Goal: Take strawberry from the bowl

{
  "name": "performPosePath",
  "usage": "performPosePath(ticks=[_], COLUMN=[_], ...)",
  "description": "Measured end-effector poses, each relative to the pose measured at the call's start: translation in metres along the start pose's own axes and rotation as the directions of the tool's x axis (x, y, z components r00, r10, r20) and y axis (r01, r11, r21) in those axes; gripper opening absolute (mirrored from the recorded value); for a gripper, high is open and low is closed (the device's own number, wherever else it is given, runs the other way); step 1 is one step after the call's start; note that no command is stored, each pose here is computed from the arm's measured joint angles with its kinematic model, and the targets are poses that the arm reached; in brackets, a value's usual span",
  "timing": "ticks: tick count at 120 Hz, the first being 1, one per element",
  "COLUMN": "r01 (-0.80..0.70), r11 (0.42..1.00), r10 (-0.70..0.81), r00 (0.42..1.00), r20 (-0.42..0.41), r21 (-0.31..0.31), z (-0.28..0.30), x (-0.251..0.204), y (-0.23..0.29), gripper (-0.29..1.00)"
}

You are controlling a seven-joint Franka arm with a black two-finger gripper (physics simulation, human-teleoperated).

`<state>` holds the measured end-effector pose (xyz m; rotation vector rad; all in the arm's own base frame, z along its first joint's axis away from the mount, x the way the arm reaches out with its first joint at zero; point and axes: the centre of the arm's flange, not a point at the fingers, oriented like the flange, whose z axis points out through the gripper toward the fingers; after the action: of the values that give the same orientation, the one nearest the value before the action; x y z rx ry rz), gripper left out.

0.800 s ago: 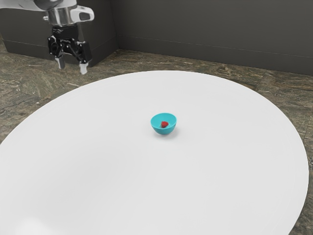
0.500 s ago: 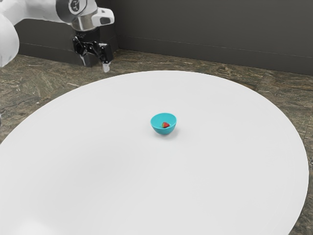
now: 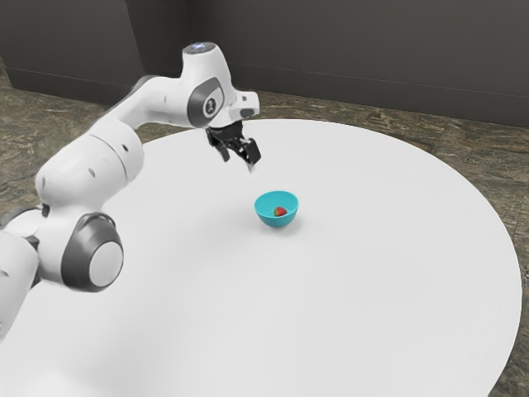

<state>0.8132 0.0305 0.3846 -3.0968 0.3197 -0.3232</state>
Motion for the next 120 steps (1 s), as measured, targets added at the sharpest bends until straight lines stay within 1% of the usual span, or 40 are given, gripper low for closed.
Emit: performPosePath(ticks=[12, 20, 26, 34, 54, 72, 86, 103, 120], r01=[-0.061, -0.109, -0.14, -0.169, -0.211, -0.236, -0.267, -0.313, -0.347], r11=[0.996, 0.989, 0.983, 0.977, 0.968, 0.963, 0.958, 0.946, 0.935], r10=[0.061, 0.107, 0.138, 0.166, 0.21, 0.236, 0.268, 0.314, 0.347], r00=[0.998, 0.994, 0.99, 0.986, 0.978, 0.972, 0.963, 0.949, 0.938], r20=[-0.004, -0.02, -0.027, -0.031, -0.018, -0.02, -0.013, 0.001, -0.021], r21=[-0.064, -0.102, -0.12, -0.129, -0.138, -0.133, -0.108, -0.091, -0.072], z=[0.023, 0.032, 0.039, 0.048, 0.071, 0.077, 0.078, 0.092, 0.099], x=[0.003, 0.007, 0.009, 0.009, 0.005, 0.003, 0.003, 0.0, 0.001], y=[0.024, 0.048, 0.064, 0.074, 0.08, 0.078, 0.075, 0.074, 0.071], gripper=[0.7, 0.7, 0.7, 0.7, 0.7, 0.6, 0.54, 0.52, 0.49])
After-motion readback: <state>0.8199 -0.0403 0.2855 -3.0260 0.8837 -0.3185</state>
